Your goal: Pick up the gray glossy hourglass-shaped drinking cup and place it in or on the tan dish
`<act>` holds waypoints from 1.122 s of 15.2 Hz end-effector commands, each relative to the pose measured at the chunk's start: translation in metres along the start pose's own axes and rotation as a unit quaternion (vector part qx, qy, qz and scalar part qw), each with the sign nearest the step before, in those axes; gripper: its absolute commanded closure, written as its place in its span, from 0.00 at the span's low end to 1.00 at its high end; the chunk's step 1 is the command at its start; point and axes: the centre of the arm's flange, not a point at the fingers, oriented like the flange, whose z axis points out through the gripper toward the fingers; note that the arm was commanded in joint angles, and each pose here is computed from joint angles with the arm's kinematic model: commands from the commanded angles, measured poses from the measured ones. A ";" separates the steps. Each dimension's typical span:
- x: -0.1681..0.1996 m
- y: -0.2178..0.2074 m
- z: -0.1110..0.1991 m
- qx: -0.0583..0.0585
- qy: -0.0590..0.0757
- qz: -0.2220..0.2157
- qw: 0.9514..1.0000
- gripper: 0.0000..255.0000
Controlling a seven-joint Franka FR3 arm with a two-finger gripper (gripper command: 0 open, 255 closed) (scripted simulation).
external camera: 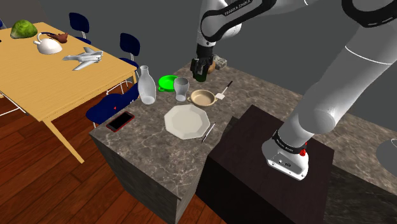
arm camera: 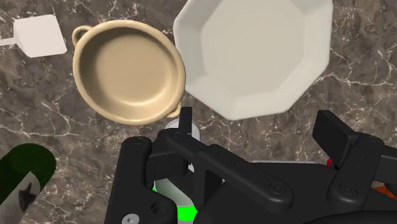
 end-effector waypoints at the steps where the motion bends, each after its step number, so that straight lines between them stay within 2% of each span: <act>1: 0.021 -0.002 0.015 -0.003 0.003 -0.001 1.000 0.00; 15: 0.160 -0.003 0.131 -0.021 0.021 -0.006 1.000 0.00; 17: 0.166 -0.003 0.142 -0.022 0.022 -0.006 0.999 0.00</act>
